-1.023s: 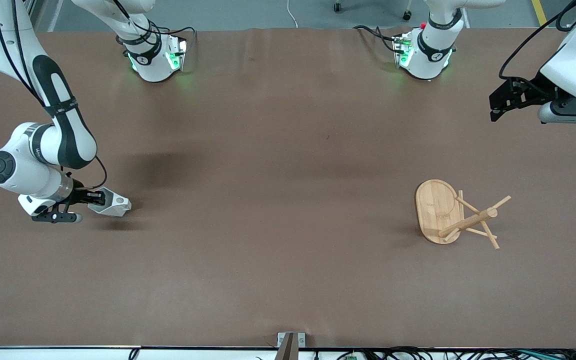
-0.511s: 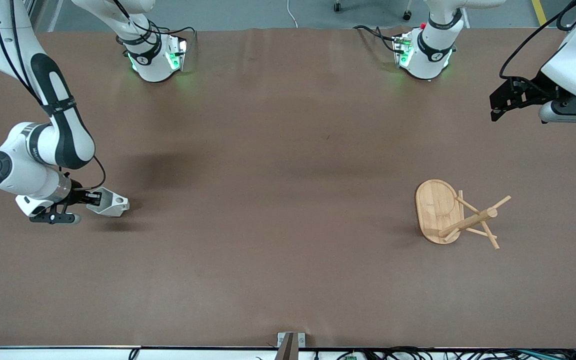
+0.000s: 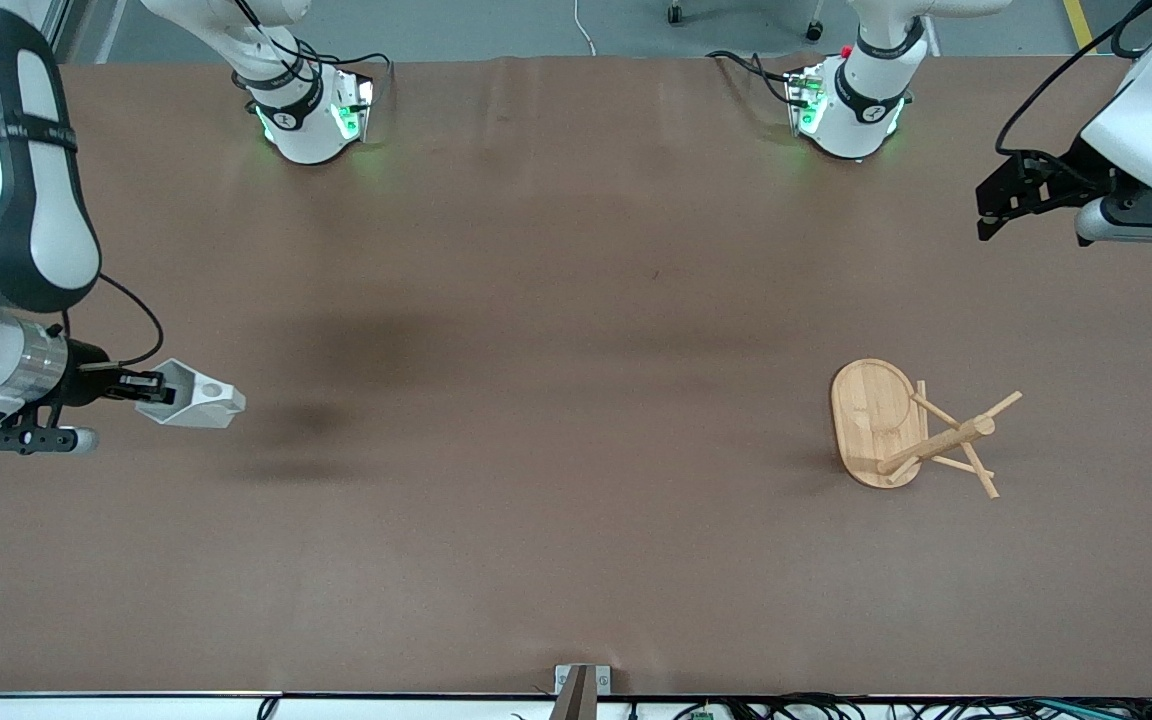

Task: Hang cup on rack
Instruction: 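Lift the cup with the right gripper while the left gripper approaches, then lower the left gripper onto the cup and grasp its rim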

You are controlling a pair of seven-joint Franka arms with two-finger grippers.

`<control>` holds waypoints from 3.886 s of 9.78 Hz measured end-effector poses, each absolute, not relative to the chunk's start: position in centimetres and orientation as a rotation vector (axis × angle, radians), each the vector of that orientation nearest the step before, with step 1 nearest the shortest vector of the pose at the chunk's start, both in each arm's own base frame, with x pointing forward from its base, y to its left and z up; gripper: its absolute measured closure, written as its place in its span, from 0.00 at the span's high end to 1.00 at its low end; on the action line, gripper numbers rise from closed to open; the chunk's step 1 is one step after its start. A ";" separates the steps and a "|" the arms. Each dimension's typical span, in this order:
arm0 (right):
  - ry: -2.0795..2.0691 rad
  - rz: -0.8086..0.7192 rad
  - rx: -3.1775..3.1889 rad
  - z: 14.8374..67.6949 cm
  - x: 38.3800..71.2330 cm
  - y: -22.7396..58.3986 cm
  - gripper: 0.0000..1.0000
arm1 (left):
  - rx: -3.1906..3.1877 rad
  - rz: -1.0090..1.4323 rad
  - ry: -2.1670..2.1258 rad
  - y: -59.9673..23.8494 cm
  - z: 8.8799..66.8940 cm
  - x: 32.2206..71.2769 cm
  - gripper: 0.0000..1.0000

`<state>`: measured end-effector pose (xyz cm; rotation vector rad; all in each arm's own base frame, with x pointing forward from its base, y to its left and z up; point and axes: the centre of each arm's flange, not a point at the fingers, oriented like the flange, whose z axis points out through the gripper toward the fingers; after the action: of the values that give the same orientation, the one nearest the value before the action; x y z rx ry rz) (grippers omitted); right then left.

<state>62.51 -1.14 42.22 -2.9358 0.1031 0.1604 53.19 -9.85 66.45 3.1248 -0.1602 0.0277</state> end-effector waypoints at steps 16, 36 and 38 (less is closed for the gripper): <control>0.041 0.424 -1.844 41.0 53.8 28.9 0.06 | 2.241 0.163 -1.870 -39.8 62.8 46.2 1.00; 0.011 0.443 -1.833 40.8 52.4 31.0 0.06 | 2.164 0.169 -1.764 -47.8 56.6 47.8 0.88; 0.009 0.446 -1.832 40.7 52.3 31.0 0.06 | 2.159 0.169 -1.762 -48.2 56.0 47.9 0.90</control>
<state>52.34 31.03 40.72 -1.8324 0.0089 0.4457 47.90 -48.21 56.04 2.1587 -1.7618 0.1685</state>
